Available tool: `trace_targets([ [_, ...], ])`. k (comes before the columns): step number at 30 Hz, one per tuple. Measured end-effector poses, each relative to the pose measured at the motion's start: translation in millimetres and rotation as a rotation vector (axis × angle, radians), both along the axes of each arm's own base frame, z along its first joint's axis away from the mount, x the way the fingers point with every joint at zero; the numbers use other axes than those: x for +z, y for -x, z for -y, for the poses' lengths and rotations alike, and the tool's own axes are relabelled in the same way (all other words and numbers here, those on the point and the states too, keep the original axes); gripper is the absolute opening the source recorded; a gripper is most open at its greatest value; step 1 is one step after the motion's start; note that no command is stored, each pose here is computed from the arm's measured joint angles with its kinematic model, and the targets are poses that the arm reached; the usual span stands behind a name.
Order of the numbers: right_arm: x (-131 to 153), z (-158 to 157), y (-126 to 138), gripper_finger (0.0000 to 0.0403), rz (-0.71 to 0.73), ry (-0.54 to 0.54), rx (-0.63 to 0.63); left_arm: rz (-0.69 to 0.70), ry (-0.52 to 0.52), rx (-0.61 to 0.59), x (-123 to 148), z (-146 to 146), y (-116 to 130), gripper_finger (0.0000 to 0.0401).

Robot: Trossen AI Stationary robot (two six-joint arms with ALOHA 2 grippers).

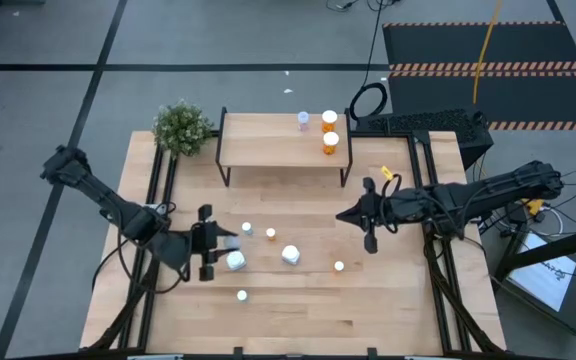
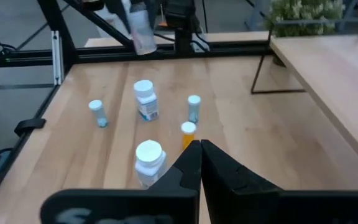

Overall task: Pick and place medicine bottles onto shelf by color
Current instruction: Put the transparent pill bottle on the shelf aligned with the transparent pill bottle

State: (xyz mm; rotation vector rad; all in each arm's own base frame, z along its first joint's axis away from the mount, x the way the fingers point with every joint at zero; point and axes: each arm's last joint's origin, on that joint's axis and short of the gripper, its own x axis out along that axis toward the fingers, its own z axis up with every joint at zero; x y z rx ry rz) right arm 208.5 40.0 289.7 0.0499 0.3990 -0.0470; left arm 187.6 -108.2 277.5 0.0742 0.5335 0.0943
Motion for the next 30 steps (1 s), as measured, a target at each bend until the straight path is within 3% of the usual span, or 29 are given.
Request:
trace_targets([
  [11,-4.1,13.2,-2.8,0.0000,0.012,0.039,-0.046,0.083,-0.107,0.020,48.9,-23.6,-16.5,0.0156],
  [19,-4.9,13.9,-2.5,0.0000,-0.002,0.107,-0.020,0.116,-0.122,0.028,72.9,-46.5,-26.3,0.0157],
  [30,-5.4,26.0,-3.3,0.0000,-0.029,0.288,-0.002,0.146,-0.215,0.028,91.2,-87.9,-38.4,0.0157],
])
